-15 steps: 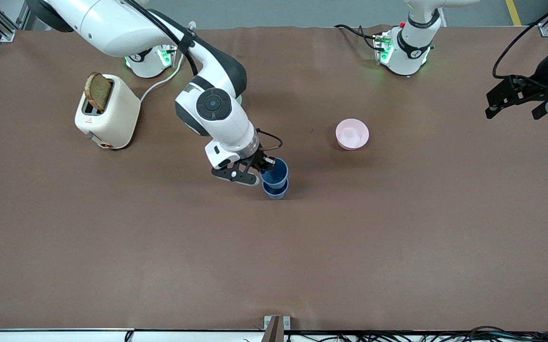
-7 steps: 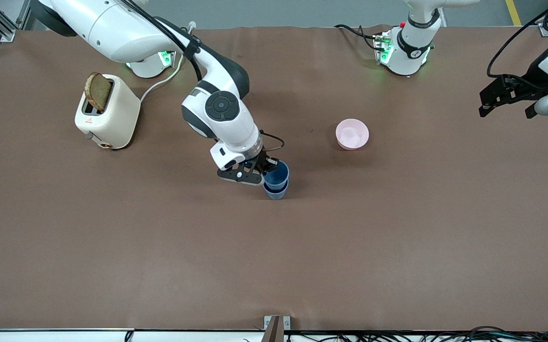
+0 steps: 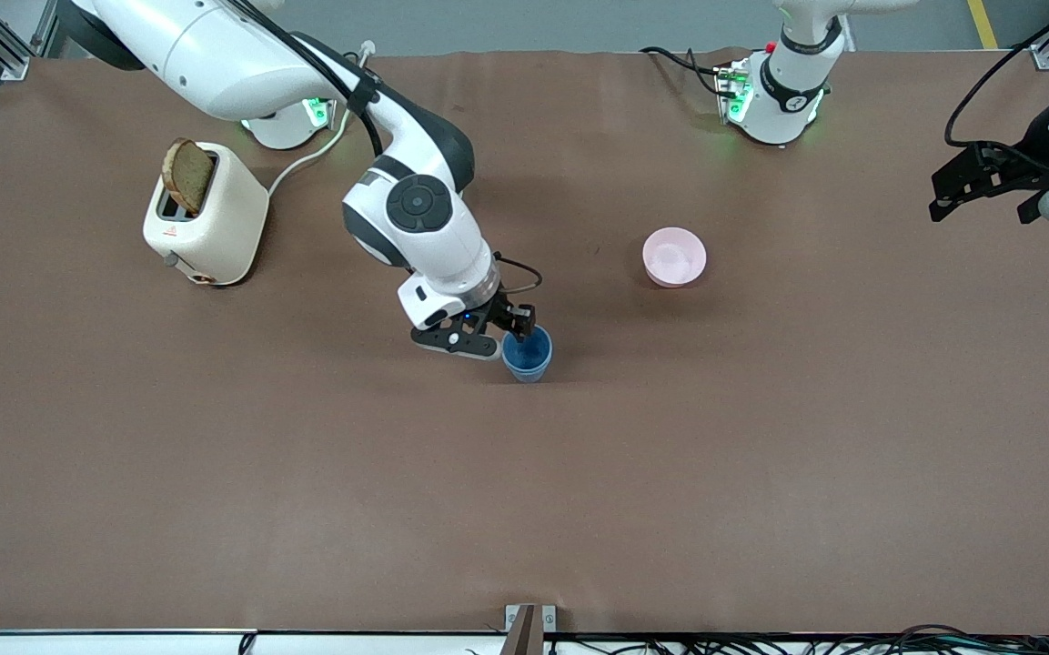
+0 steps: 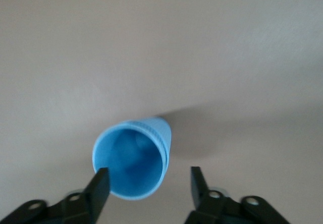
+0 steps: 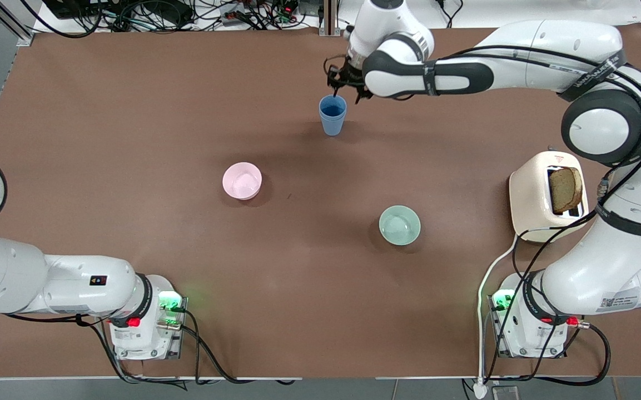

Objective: Stack blue cups with both arms

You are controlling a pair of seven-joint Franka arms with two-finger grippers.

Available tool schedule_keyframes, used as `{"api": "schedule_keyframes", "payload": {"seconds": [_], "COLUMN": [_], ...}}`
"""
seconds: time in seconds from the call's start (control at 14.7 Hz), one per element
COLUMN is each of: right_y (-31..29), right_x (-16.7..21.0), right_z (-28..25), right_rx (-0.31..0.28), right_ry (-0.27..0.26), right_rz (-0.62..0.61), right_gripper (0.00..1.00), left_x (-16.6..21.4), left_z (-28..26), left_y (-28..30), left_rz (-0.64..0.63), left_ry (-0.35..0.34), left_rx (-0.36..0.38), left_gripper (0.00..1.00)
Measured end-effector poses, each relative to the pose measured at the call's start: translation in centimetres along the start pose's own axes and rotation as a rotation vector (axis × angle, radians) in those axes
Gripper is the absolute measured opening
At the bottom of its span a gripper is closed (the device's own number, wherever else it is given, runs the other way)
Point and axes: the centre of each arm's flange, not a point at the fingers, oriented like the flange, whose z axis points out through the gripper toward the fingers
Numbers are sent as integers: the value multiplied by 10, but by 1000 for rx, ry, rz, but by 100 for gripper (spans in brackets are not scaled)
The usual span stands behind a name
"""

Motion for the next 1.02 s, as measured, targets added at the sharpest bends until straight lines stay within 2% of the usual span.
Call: {"api": "schedule_keyframes", "payload": {"seconds": [0.14,0.27,0.41,0.48,0.68,0.89,1.02], "right_y": [22,52,83,100,171,258,316], "right_x": [31,58,76,84,107,124,128], "right_z": [-45,-100,-149,-170,-236,-304,-341], "right_rx": [-58,-128,-195,-217,-251,-257,-239], "right_ry": [65,146,187,185,109,50,5], "right_rz": [25,12,14,24,37,-5,-48], "right_gripper": [98,100,100,100,100,100,100], "left_x": [0,0,0,0,0,0,0], "left_z": [0,0,0,0,-1,-1,-1], "left_y": [0,0,0,0,0,0,0], "left_rz": [0,0,0,0,0,0,0], "left_ry": [1,1,1,1,2,2,2], "left_rx": [0,0,0,0,0,0,0], "left_gripper": [100,100,100,100,100,100,100]}}
